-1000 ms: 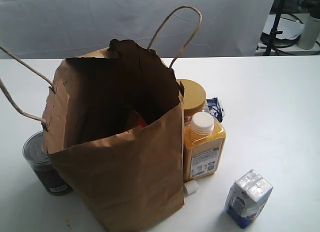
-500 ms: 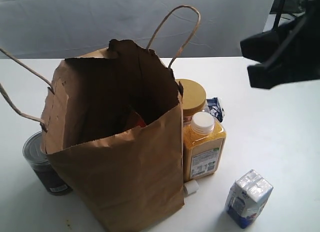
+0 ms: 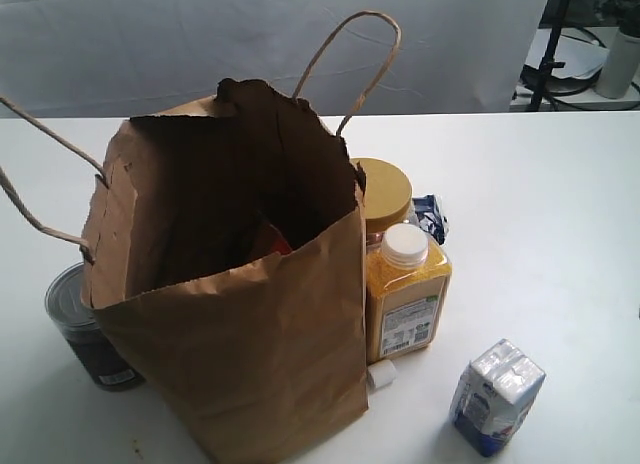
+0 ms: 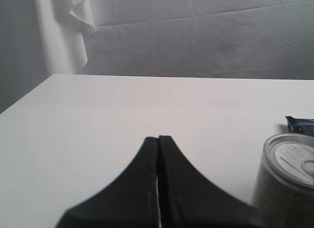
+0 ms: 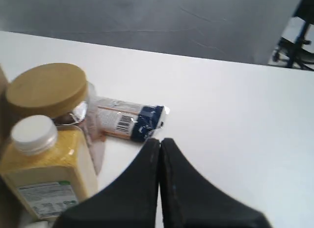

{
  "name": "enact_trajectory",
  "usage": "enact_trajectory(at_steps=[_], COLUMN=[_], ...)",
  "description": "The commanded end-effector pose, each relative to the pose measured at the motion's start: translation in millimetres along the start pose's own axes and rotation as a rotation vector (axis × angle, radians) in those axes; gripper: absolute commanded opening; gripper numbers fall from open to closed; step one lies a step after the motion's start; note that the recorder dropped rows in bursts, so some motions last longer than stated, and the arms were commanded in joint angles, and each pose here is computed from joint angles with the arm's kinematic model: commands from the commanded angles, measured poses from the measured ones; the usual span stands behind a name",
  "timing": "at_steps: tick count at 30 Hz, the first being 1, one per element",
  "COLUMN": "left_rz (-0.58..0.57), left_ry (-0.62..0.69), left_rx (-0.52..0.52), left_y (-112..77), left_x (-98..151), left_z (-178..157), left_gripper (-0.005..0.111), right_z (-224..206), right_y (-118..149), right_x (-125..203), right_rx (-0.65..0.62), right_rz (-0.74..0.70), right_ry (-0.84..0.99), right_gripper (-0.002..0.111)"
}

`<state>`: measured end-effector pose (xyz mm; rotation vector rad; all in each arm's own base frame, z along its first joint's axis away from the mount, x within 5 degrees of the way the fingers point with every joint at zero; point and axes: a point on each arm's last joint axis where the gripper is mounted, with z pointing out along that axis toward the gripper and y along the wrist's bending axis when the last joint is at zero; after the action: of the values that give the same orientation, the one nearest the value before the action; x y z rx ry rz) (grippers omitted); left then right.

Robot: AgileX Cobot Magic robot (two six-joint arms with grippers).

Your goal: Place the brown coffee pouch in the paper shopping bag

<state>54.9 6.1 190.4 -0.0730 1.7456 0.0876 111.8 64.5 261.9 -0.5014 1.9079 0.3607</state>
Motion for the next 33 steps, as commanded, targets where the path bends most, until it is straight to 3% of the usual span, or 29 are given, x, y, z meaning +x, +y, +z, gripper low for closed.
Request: enact_trajectory(at_steps=[1,12,33], left_rz=[0.0,0.0,0.0], left_ry=[-0.004,-0.004,-0.004], left_rx=[-0.005,-0.005,-0.005], left_y=[0.3,0.3,0.3], left_x=[0.6,0.6,0.6], left_z=[0.0,0.0,0.0], left_gripper=[0.0,0.0,0.0], right_z=[-13.9,-39.3,-46.2], right_y=[-13.8,-13.6,-13.0], right_x=[25.8,80.5,83.1], right_rx=[0.123,0.217,0.225], right_rz=[0.072,-0.051,-0.035], right_ry=[-0.117,-0.308,-0.341], right_gripper=[0.0,0.0,0.0])
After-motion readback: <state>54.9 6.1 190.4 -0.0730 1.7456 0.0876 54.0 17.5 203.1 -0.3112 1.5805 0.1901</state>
